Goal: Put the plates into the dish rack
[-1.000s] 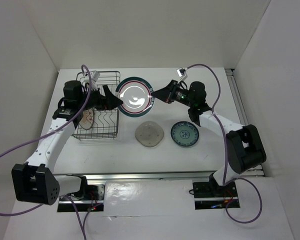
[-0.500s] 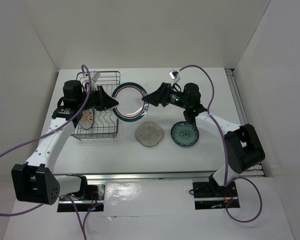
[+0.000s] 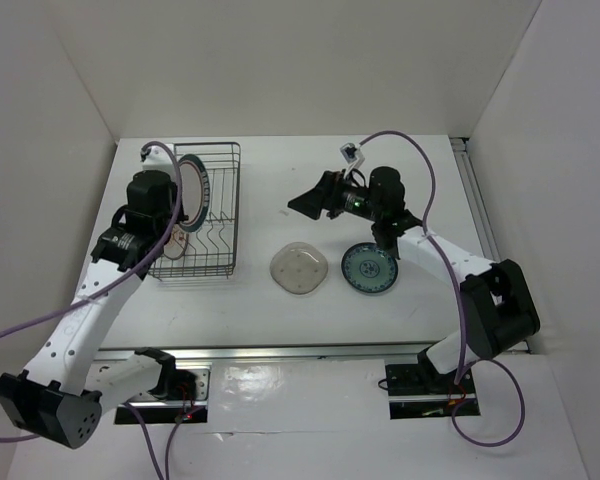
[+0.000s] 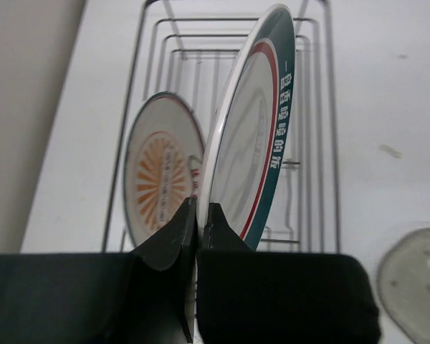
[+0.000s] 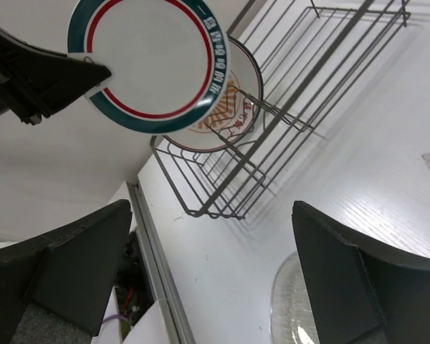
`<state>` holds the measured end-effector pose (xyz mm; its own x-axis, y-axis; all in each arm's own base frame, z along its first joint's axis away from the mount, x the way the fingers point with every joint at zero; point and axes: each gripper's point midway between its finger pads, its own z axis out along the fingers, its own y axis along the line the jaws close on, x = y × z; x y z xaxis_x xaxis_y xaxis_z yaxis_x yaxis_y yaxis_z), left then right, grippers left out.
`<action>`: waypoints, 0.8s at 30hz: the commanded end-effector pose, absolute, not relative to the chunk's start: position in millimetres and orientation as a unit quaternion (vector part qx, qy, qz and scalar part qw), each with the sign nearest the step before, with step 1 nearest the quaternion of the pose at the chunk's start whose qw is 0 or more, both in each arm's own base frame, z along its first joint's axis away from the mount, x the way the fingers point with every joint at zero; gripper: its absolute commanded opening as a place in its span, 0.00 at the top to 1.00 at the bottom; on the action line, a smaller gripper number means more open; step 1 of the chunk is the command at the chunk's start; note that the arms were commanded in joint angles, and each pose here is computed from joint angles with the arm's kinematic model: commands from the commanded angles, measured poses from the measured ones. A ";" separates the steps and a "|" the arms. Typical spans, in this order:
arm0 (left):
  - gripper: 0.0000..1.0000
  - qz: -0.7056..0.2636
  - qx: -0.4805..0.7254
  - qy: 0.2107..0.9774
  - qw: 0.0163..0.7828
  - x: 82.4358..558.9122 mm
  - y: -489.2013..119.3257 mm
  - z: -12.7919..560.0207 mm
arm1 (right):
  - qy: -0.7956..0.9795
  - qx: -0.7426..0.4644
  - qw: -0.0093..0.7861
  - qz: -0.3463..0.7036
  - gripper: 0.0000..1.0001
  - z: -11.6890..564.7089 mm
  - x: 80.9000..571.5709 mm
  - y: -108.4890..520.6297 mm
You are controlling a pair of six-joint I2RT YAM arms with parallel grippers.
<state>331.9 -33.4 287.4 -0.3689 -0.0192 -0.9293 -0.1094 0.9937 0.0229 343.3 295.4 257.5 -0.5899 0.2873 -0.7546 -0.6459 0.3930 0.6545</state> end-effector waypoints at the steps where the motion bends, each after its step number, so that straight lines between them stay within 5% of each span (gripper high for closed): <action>1: 1.00 0.139 -0.073 0.806 0.571 329.6 1.7 307.7 | 0.719 -0.133 0.445 0.517 0.00 257.5 340.6 282.7; 24: 1.00 0.216 -0.090 0.821 0.520 341.9 21.1 254.8 | 0.720 -0.127 0.442 0.520 0.00 243.7 326.0 261.8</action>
<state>332.8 20.7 246.4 -0.4944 0.0945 -0.8641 -0.3424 0.8925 0.2935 330.5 265.1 220.7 -0.6394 0.2584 -0.7241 -0.5832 0.4506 0.6759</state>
